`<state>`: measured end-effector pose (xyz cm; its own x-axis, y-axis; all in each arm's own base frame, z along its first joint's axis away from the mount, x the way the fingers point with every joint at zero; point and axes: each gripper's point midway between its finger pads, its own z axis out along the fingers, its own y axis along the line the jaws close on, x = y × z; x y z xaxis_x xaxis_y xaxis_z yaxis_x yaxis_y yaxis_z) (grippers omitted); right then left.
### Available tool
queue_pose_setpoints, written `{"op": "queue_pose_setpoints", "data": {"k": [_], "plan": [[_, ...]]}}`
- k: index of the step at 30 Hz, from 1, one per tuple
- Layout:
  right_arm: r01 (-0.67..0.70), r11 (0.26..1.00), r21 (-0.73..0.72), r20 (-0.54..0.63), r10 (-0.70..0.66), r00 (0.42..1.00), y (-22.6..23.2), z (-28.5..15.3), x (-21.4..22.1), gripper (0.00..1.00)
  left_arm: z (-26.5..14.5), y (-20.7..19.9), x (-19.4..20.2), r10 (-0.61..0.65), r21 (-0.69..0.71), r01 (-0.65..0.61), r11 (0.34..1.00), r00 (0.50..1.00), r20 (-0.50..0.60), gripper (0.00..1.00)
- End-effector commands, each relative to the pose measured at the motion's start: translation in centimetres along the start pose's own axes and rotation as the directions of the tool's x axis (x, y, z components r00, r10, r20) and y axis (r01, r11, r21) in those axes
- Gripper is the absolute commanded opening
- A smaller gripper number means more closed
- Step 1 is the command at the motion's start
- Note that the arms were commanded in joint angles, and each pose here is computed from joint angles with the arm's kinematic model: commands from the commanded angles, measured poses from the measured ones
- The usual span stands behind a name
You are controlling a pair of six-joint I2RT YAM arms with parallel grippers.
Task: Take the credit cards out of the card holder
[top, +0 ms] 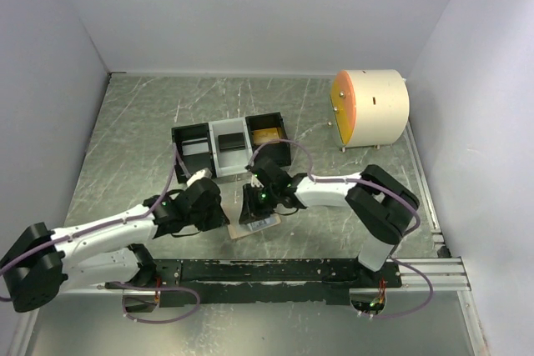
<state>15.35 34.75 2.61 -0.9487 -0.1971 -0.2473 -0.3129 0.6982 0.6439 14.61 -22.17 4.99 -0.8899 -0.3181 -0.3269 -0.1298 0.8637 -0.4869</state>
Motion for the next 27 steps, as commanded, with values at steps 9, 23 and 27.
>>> {"op": "queue_pose_setpoints", "data": {"k": [9, 23, 27], "plan": [[0.164, 0.976, 0.146, 0.269, -0.198, 0.942, 3.1, -4.5, -5.8, 0.31, -4.3, -0.9, -2.8, -0.064, 0.077, 0.054, 0.996, 0.989, 0.130, 0.53], [0.034, 0.923, 0.382, 0.516, -0.244, 0.821, -1.6, -12.3, -7.4, 0.58, -8.1, -8.7, -3.2, -0.037, 0.466, -0.021, 0.885, 0.992, 0.117, 0.62], [0.030, 0.939, 0.341, 0.550, -0.226, 0.804, -2.1, -13.3, -6.1, 0.60, -8.7, -12.0, -3.0, 0.027, 0.568, -0.084, 0.819, 0.994, 0.107, 0.63]]}}
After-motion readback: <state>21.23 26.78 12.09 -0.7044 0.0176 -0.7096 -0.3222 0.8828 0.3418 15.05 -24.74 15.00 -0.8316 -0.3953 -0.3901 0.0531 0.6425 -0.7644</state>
